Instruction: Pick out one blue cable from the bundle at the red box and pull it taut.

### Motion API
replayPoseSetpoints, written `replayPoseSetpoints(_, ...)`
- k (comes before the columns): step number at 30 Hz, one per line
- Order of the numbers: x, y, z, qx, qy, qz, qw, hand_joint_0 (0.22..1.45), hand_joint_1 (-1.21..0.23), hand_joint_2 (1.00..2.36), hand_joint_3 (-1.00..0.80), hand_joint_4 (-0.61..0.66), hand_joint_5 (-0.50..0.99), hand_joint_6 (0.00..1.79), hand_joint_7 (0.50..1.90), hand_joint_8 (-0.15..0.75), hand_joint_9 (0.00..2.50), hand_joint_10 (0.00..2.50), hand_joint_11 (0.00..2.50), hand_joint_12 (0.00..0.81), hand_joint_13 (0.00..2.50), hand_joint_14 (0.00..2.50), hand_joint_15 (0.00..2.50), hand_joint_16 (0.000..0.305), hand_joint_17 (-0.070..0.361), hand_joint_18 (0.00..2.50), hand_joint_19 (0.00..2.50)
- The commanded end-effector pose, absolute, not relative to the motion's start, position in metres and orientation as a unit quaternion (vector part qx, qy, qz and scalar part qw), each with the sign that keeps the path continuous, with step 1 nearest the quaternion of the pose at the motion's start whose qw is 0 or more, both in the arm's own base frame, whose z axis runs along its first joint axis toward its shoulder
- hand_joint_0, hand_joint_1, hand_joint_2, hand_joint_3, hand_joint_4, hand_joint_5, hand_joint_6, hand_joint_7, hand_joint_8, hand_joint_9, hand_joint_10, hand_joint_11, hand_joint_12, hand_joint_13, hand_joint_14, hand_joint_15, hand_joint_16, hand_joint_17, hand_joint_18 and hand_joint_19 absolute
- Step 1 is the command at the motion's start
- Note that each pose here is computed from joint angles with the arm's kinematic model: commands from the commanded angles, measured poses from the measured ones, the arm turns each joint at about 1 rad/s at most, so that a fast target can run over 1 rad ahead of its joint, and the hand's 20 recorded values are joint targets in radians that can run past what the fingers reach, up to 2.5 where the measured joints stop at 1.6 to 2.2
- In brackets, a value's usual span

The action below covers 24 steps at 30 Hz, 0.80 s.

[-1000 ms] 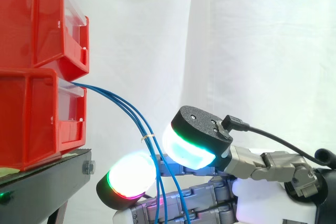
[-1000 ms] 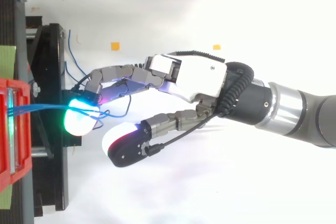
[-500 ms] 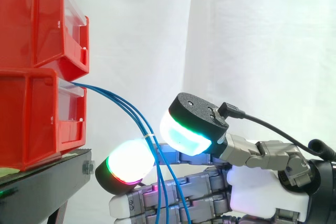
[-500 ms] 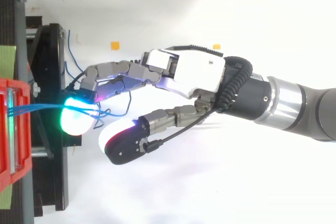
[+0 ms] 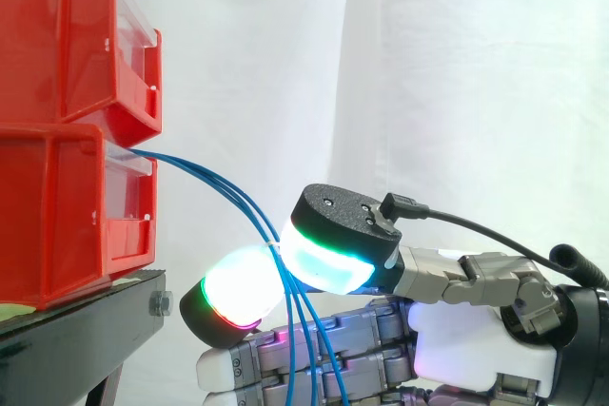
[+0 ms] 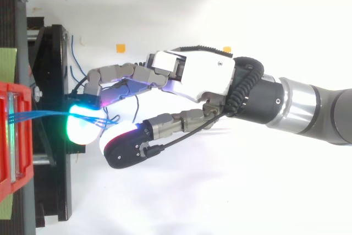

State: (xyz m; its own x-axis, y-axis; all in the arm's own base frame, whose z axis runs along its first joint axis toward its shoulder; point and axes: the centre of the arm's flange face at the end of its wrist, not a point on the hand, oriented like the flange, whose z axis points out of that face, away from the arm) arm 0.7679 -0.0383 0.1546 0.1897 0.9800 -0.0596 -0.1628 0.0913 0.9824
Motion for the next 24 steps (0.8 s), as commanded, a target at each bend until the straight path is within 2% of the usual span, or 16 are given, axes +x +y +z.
replayPoseSetpoints(1, 0.768, -0.042, 0.155, 0.477, 0.428, 0.476, 0.602, 0.6, -0.62, 1.01, -0.36, 0.15, -0.12, 0.5, 1.23, 0.236, 0.62, 0.01, 0.34, 0.336, 0.6, 0.02, 0.35, 0.057, 0.127, 0.38, 0.55)
replayPoseSetpoints(11, 0.768, -0.046, 0.155, 0.476, 0.43, 0.477, 0.601, 0.59, -0.57, 1.0, -0.43, 0.15, -0.12, 0.5, 1.27, 0.243, 0.64, 0.01, 0.34, 0.343, 0.61, 0.02, 0.34, 0.057, 0.128, 0.38, 0.55)
replayPoseSetpoints(18, 0.768, -0.049, 0.156, 0.476, 0.429, 0.477, 0.602, 0.59, -0.54, 1.0, -0.45, 0.16, -0.1, 0.5, 1.35, 0.247, 0.66, 0.01, 0.34, 0.343, 0.61, 0.01, 0.34, 0.057, 0.129, 0.4, 0.54)
replayPoseSetpoints(21, 0.768, -0.052, 0.157, 0.475, 0.428, 0.477, 0.603, 0.6, -0.45, 1.0, -0.46, 0.15, -0.09, 0.5, 1.4, 0.252, 0.73, 0.02, 0.36, 0.342, 0.63, 0.02, 0.35, 0.057, 0.129, 0.4, 0.56)
replayPoseSetpoints(24, 0.769, -0.053, 0.158, 0.473, 0.428, 0.479, 0.603, 0.6, -0.44, 1.01, -0.44, 0.15, -0.08, 0.5, 1.42, 0.245, 0.77, 0.02, 0.37, 0.341, 0.66, 0.02, 0.36, 0.057, 0.128, 0.41, 0.56)
